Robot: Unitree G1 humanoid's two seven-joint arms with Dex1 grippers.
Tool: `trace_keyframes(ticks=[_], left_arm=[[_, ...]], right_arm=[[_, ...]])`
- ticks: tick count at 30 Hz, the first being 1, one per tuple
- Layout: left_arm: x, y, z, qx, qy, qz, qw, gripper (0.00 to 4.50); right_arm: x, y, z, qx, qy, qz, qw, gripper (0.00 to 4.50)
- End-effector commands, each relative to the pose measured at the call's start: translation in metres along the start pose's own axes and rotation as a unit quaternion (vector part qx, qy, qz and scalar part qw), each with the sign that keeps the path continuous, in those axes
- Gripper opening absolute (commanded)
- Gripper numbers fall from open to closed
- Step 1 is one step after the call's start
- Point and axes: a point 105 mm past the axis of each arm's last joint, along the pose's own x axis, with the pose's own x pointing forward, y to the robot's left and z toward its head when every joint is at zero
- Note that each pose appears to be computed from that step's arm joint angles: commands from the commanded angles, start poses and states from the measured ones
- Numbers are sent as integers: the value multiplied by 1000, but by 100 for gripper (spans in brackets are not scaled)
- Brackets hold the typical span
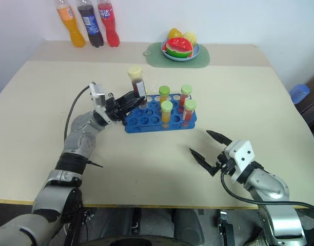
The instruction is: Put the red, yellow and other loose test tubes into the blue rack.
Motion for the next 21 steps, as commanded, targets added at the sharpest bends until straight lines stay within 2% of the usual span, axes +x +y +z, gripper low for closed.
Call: trace_keyframes(ticks=[1, 21], left_arm=[[3, 2, 2, 18, 19, -29, 999, 76], [-6, 2, -30, 78, 102, -45, 991, 76]], right_arm=[[5, 1, 9, -16, -21, -3, 1000, 429], [3, 1, 5, -20, -22, -17, 999, 429]])
